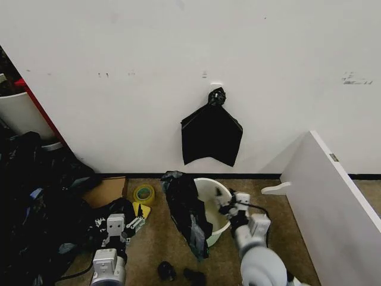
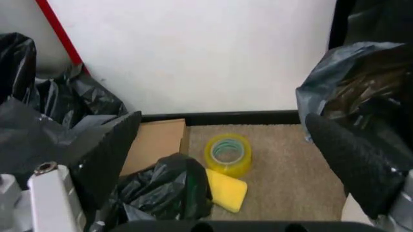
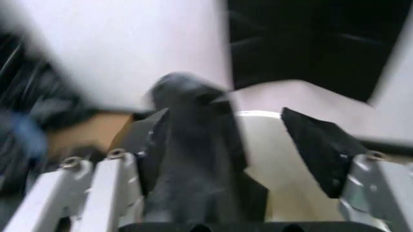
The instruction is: Place the garbage bag over the trash bin.
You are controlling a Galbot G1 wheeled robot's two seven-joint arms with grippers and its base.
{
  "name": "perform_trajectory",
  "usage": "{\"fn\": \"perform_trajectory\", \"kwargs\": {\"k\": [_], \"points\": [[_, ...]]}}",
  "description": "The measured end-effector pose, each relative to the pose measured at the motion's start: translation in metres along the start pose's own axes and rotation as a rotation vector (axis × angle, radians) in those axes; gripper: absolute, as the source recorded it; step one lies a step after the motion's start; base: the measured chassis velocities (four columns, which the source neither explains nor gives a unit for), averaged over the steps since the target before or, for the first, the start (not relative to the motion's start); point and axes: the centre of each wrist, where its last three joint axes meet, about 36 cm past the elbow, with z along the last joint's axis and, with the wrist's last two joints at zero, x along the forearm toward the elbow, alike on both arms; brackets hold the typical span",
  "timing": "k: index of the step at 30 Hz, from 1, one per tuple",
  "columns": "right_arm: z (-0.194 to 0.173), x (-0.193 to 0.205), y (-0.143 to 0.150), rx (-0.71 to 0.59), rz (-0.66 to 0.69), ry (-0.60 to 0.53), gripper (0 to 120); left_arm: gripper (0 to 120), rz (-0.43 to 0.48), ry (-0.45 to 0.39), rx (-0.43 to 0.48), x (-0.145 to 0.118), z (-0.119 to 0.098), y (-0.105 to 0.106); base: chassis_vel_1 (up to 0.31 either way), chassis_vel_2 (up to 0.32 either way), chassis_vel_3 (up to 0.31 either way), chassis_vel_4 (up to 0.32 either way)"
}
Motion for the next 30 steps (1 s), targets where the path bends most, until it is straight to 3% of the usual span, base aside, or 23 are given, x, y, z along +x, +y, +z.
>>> {"fn": "perform_trajectory", "kwargs": {"k": [8,12,14,16,24,25,30], "points": [[0.018,-0.029,0.018,0.283,-0.040,0.043,95,100,0.001,0.020,-0.002,-0.006,0.005,-0.001,0.000,0.000,0.000,0.000],[0.025,-0.042,0.019,0.393,0.000,0.078,100,100,0.000,0.025,-0.002,-0.009,0.008,-0.001,0.000,0.000,0.000,0.000],[0.022,-0.044,0.020,0.373,-0.007,0.130,99,100,0.000,0.026,-0.001,-0.009,0.009,-0.001,0.000,0.000,0.000,0.000],[0.019,-0.046,0.021,0.349,-0.010,0.159,97,100,0.000,0.027,-0.001,-0.010,0.009,-0.002,0.000,0.000,0.000,0.000],[0.007,-0.059,0.017,0.263,-0.011,0.203,63,100,0.045,0.056,0.040,-0.022,0.008,-0.005,0.000,0.000,0.000,0.000],[0.007,-0.059,0.017,0.263,-0.011,0.203,63,100,0.045,0.056,0.040,-0.022,0.008,-0.005,0.000,0.000,0.000,0.000],[0.005,-0.061,0.009,0.152,-0.031,0.242,43,100,0.075,0.070,0.043,-0.029,0.006,-0.007,0.000,0.000,0.000,0.000]]}}
